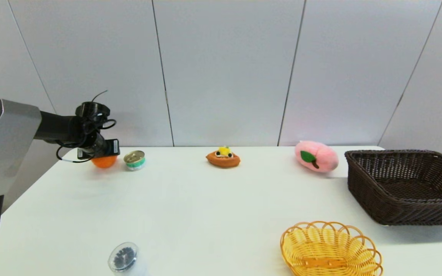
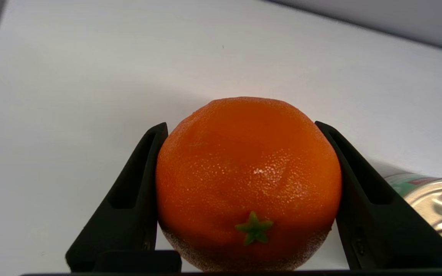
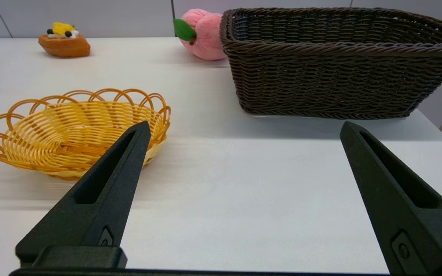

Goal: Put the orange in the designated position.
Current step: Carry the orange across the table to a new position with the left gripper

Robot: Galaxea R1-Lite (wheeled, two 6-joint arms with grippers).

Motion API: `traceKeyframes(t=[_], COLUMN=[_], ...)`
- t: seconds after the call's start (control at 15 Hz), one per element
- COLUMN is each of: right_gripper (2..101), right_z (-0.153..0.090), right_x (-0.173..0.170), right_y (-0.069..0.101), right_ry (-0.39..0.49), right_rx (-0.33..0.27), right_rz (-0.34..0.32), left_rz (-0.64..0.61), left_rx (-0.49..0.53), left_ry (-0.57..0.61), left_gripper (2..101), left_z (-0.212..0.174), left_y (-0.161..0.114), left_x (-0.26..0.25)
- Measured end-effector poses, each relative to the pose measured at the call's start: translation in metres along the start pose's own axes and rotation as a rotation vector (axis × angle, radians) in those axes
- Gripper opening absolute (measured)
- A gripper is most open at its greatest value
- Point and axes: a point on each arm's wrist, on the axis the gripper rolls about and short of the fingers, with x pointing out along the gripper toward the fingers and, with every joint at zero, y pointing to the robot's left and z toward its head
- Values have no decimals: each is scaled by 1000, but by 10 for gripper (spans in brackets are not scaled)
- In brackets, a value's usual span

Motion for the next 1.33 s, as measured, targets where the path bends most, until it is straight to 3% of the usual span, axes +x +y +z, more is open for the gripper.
traceKeyframes(t=[1.33], right_gripper=[980], right_z=[0], right_x=[0], right_y=[0], right_ry=[0], right_rx=[0], right_rz=[0], left_rz=[-5], left_rx=[-3], left_ry=[-14], left_gripper=[705], left_z=[3], left_y=[0], left_x=[-4])
